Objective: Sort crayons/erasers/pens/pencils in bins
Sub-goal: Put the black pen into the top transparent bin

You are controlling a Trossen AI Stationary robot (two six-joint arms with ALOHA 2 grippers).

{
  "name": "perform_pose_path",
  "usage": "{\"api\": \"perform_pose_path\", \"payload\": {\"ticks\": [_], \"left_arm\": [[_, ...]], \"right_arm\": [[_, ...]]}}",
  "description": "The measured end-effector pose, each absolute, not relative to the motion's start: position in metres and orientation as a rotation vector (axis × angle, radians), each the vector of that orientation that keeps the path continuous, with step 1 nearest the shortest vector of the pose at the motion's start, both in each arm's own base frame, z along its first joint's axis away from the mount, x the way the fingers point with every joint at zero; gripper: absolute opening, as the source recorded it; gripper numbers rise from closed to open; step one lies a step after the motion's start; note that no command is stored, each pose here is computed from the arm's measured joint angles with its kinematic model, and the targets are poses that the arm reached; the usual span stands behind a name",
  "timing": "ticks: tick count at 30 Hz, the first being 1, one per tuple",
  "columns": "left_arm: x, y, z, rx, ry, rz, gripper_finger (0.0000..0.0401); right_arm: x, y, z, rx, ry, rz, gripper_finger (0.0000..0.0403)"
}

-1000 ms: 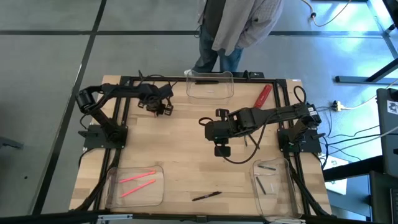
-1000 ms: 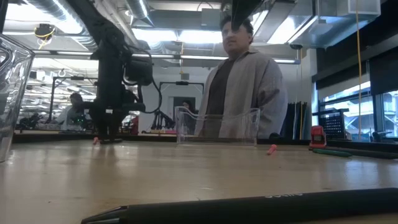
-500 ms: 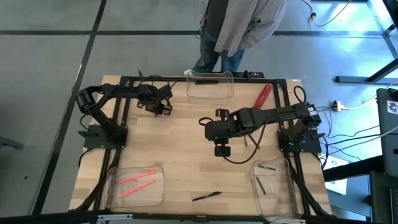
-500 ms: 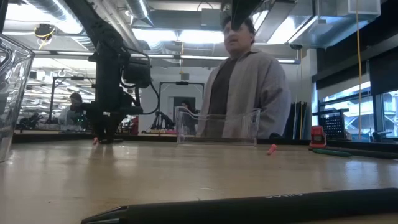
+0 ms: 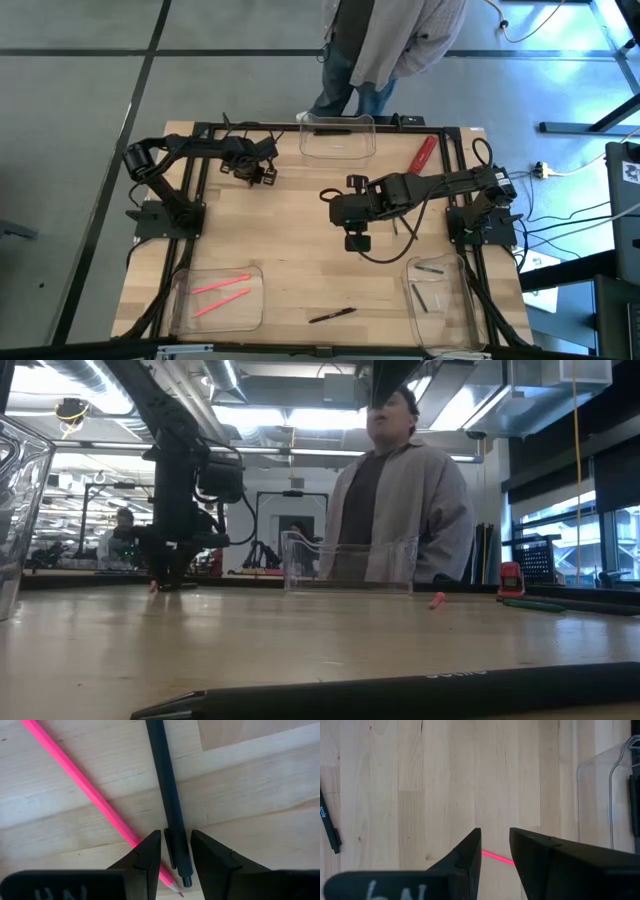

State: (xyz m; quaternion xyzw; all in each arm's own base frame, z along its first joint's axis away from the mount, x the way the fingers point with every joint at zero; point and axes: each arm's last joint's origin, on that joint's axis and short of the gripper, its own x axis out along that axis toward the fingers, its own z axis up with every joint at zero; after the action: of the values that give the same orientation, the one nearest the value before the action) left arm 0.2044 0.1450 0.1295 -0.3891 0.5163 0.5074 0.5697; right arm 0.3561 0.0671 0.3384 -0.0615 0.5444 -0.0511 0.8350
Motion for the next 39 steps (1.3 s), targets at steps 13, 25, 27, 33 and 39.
{"api": "perform_pose_path", "payload": {"ticks": [13,25,27,33,39], "left_arm": [[0.205,0.145,0.129,-0.882,1.232,1.141,0.0055],[0.206,0.144,0.129,-0.822,1.272,1.076,0.0011],[0.206,0.142,0.13,-0.812,1.27,1.067,0.001],[0.21,0.134,0.147,-0.811,1.219,0.997,0.001],[0.212,0.126,0.167,-0.776,1.141,0.948,0.001]], "right_arm": [[0.356,0.067,0.338,-0.13,1.153,-0.108,0.0104],[0.356,0.067,0.338,-0.129,1.155,-0.11,0.0104],[0.356,0.067,0.338,-0.128,1.156,-0.11,0.0104],[0.352,0.068,0.342,-0.127,1.177,-0.116,0.0104],[0.348,0.073,0.362,-0.129,1.132,-0.109,0.0104]]}}
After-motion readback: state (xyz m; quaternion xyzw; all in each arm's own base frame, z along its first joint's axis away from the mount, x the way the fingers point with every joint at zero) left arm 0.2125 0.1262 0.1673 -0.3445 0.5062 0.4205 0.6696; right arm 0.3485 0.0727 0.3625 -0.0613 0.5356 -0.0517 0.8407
